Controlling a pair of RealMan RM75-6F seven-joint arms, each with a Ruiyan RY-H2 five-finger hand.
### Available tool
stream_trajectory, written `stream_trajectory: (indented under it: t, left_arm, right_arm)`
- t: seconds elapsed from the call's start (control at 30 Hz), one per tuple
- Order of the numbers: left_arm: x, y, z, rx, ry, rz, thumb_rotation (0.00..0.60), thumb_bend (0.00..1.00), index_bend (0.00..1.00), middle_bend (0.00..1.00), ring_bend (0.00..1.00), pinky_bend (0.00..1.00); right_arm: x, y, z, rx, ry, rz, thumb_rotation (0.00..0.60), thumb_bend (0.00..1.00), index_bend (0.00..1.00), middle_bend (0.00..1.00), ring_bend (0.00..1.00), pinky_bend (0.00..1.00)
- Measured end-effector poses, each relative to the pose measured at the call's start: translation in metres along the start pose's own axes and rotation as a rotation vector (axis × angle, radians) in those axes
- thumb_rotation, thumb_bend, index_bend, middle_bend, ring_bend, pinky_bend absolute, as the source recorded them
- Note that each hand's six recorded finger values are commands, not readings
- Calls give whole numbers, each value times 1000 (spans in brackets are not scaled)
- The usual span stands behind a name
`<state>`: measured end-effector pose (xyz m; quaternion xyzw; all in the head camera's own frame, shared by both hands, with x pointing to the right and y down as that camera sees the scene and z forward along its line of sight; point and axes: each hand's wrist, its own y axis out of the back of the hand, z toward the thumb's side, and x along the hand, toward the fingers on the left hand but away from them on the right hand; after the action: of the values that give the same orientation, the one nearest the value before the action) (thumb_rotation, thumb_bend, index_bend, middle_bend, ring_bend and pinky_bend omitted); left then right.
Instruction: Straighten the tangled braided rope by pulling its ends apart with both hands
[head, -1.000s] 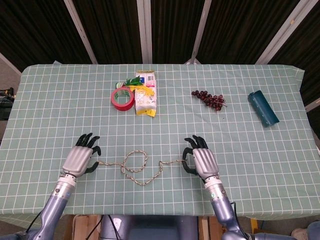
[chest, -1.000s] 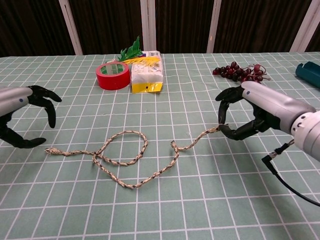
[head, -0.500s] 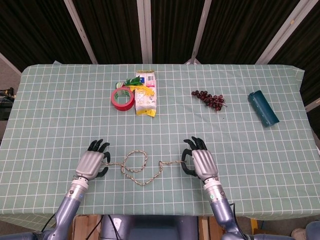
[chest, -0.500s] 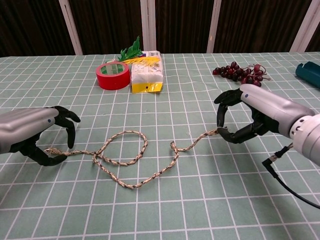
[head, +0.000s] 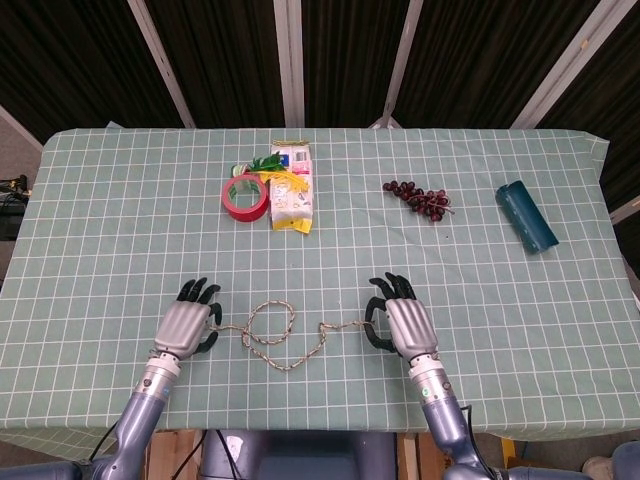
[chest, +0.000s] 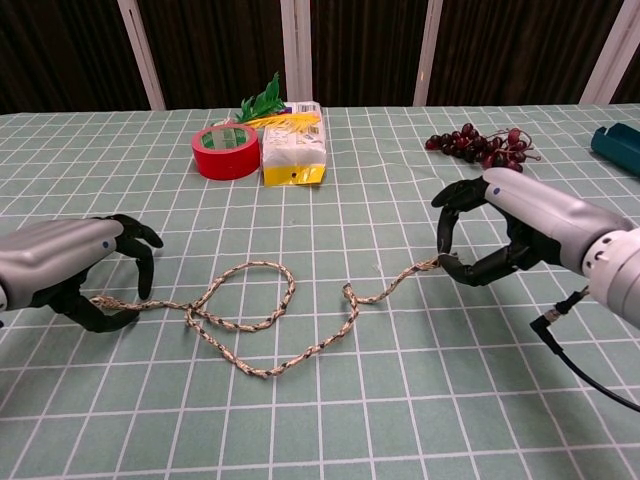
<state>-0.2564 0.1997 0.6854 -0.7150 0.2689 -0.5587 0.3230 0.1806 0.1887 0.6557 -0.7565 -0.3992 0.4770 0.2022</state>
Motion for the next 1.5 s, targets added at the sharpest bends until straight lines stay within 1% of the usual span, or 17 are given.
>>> stream_trajectory:
  t: [0.17, 0.33, 0.57, 0.67, 0.77, 0.93, 1.07, 1.3, 1.4, 1.5]
  left_arm:
    - [1, -2, 1, 1, 2, -4, 600, 453, 537, 141, 0, 0]
    - [1, -3, 1, 3, -1, -4, 600, 463, 564, 146, 0, 0]
    - [2, -6, 0, 5, 8, -12, 600, 519, 583, 155, 0, 0]
    - [2, -6, 0, 3, 6, -8, 600, 524, 584, 156, 0, 0]
    - [3, -2, 0, 1, 5, 4, 600, 525, 585, 157, 0, 0]
    - [5, 14, -4, -8, 10, 41, 600, 525, 587, 157, 0, 0]
    - [5, 32, -17, -14, 29, 79, 600, 526, 587, 157, 0, 0]
    - [-2, 66, -60, -2, 91, 134, 600, 526, 587, 156, 0, 0]
    - [-9, 73, -83, -5, 131, 138, 600, 527, 587, 157, 0, 0]
    - [-14, 73, -97, -16, 151, 136, 600, 526, 587, 157, 0, 0]
  right_arm:
    - [0, 0, 0, 2, 0, -1, 600, 515, 651, 192, 0, 0]
    - [0, 1, 0, 2, -1, -3, 600, 515, 651, 192, 0, 0]
    - [-1, 2, -3, 8, -7, -6, 600, 517, 651, 192, 0, 0]
    - [0, 4, -5, 11, -9, -8, 600, 517, 651, 192, 0, 0]
    - [0, 6, -6, 16, -8, -14, 600, 517, 651, 192, 0, 0]
    - [-1, 17, -11, 27, -15, -38, 600, 517, 651, 192, 0, 0]
    - [-4, 36, -26, 41, -49, -77, 600, 517, 651, 192, 0, 0]
    - [-4, 76, -69, 66, -141, -148, 600, 517, 651, 192, 0, 0]
    - [2, 90, -96, 75, -199, -169, 600, 518, 651, 192, 0, 0]
    - [8, 99, -116, 84, -228, -174, 600, 518, 651, 192, 0, 0]
